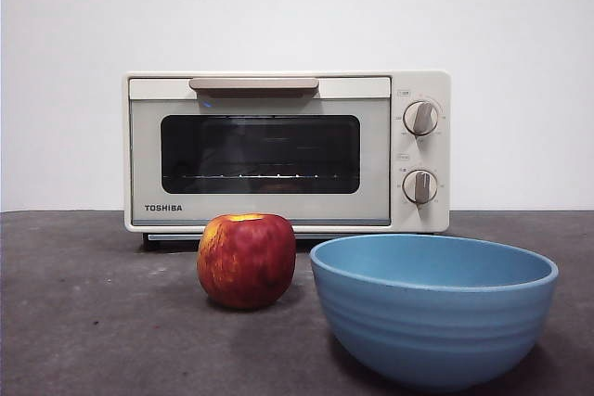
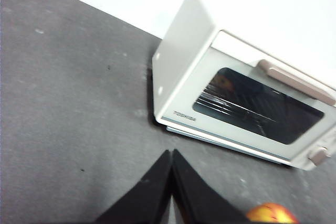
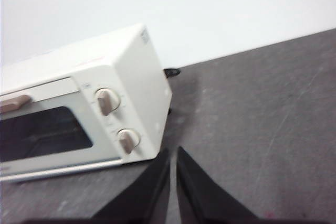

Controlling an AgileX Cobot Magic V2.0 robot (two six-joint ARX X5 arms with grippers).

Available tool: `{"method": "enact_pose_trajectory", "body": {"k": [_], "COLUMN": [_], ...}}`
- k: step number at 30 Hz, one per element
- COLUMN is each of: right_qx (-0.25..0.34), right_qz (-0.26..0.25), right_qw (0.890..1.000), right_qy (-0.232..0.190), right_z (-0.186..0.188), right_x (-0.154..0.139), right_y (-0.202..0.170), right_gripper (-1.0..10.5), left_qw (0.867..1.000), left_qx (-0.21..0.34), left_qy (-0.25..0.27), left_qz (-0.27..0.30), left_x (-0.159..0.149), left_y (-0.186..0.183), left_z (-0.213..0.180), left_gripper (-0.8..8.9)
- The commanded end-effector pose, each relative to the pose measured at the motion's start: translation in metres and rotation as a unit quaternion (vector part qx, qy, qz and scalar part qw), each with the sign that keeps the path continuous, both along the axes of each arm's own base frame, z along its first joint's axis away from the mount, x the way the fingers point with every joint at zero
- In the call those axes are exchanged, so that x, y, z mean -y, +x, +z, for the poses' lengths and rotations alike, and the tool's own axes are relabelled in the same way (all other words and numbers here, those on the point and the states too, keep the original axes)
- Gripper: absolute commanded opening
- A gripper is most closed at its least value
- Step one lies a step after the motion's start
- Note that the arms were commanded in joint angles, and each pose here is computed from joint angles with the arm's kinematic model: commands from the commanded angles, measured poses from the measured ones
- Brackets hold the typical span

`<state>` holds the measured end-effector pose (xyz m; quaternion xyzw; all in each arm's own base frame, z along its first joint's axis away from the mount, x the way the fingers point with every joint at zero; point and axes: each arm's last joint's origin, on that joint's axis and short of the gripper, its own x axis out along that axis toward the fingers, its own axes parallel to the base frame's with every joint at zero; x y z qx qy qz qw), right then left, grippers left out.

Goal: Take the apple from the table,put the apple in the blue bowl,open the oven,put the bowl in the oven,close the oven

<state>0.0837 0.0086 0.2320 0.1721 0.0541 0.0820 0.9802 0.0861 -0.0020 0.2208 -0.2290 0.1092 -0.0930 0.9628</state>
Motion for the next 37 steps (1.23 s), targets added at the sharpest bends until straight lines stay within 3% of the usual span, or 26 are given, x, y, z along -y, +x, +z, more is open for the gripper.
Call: {"method": "enact_pose_trajectory", "body": {"k": [1, 7, 14, 20, 23, 28, 30, 33, 37], "right_qx": [-0.007, -0.075, -0.169, -0.213, -0.222, -0.213, -0.204, -0.208, -0.222], "right_qz": [0.032, 0.147, 0.29, 0.358, 0.374, 0.386, 0.383, 0.361, 0.35], "right_qw": [0.999, 0.985, 0.937, 0.899, 0.888, 0.884, 0.887, 0.897, 0.898], "right_qy": [-0.009, -0.054, -0.096, -0.135, -0.147, -0.155, -0.155, -0.146, -0.145], "right_z": [0.022, 0.053, 0.07, 0.071, 0.068, 0.069, 0.07, 0.071, 0.068], "right_x": [-0.002, -0.009, -0.023, -0.041, -0.048, -0.055, -0.056, -0.055, -0.057], "right_y": [0.001, 0.015, 0.033, 0.04, 0.042, 0.044, 0.045, 0.047, 0.052], "right_gripper": [0.0, 0.0, 0.0, 0.0, 0.0, 0.2, 1.6, 4.8, 5.4], "left_qw": [0.999, 0.992, 0.968, 0.941, 0.935, 0.933, 0.933, 0.933, 0.933], "left_qx": [-0.011, -0.046, -0.11, -0.157, -0.159, -0.159, -0.159, -0.159, -0.159], "left_qy": [0.014, 0.049, 0.08, 0.102, 0.105, 0.106, 0.106, 0.106, 0.107], "left_qz": [-0.027, -0.103, -0.209, -0.281, -0.299, -0.304, -0.304, -0.304, -0.304], "left_x": [0.001, 0.005, 0.015, 0.028, 0.032, 0.034, 0.034, 0.034, 0.034], "left_y": [0.002, 0.009, 0.016, 0.02, 0.021, 0.021, 0.021, 0.021, 0.021], "left_z": [0.02, 0.059, 0.079, 0.078, 0.077, 0.077, 0.077, 0.077, 0.077], "left_gripper": [0.07, 0.07, 0.07, 0.07, 0.07, 0.07, 0.07, 0.07, 0.07]}}
